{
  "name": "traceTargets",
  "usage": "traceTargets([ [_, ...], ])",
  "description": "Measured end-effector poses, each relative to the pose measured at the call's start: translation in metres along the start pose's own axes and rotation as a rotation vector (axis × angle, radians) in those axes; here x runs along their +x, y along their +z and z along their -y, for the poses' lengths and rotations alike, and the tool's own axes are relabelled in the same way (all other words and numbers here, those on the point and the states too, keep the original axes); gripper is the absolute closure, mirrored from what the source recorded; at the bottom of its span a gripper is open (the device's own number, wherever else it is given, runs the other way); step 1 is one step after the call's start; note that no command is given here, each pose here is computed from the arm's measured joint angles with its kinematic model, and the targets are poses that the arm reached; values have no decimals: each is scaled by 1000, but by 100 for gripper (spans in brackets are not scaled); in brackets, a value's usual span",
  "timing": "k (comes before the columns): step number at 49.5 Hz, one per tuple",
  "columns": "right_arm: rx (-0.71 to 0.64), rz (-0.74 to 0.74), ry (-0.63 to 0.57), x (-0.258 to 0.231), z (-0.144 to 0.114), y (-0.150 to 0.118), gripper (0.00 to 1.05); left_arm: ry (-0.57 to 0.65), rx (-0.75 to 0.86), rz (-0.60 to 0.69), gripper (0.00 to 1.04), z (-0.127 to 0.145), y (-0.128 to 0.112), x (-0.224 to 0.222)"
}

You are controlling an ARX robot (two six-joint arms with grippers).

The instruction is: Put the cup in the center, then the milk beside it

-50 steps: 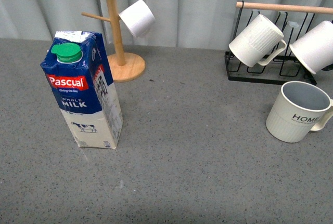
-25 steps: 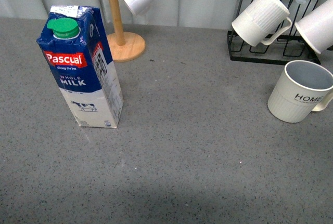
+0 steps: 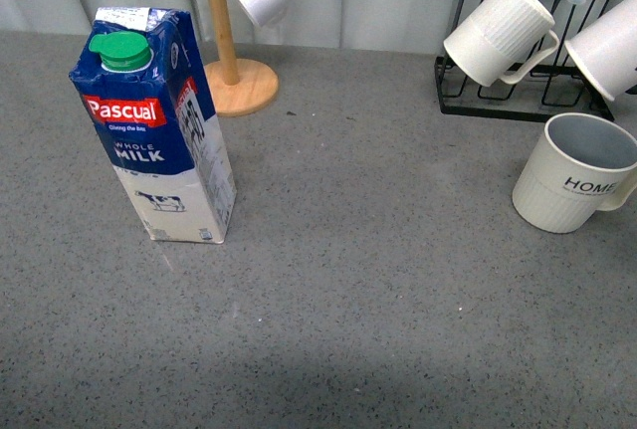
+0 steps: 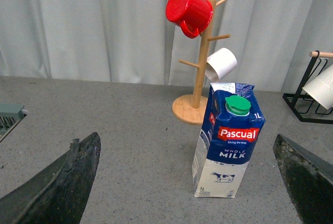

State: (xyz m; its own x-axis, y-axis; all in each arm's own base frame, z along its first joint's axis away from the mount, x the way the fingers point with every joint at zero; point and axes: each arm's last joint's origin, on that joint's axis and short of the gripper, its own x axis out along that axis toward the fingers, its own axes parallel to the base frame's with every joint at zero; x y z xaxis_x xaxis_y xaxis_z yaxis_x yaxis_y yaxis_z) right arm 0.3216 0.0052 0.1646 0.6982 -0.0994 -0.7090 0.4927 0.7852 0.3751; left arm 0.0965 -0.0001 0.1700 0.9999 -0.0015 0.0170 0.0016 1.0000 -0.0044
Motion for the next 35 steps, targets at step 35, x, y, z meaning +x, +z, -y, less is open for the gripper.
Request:
traceTargets([
  [35, 175, -149, -143, 66, -5, -8, 9, 0, 0, 0, 6, 0, 0, 0],
])
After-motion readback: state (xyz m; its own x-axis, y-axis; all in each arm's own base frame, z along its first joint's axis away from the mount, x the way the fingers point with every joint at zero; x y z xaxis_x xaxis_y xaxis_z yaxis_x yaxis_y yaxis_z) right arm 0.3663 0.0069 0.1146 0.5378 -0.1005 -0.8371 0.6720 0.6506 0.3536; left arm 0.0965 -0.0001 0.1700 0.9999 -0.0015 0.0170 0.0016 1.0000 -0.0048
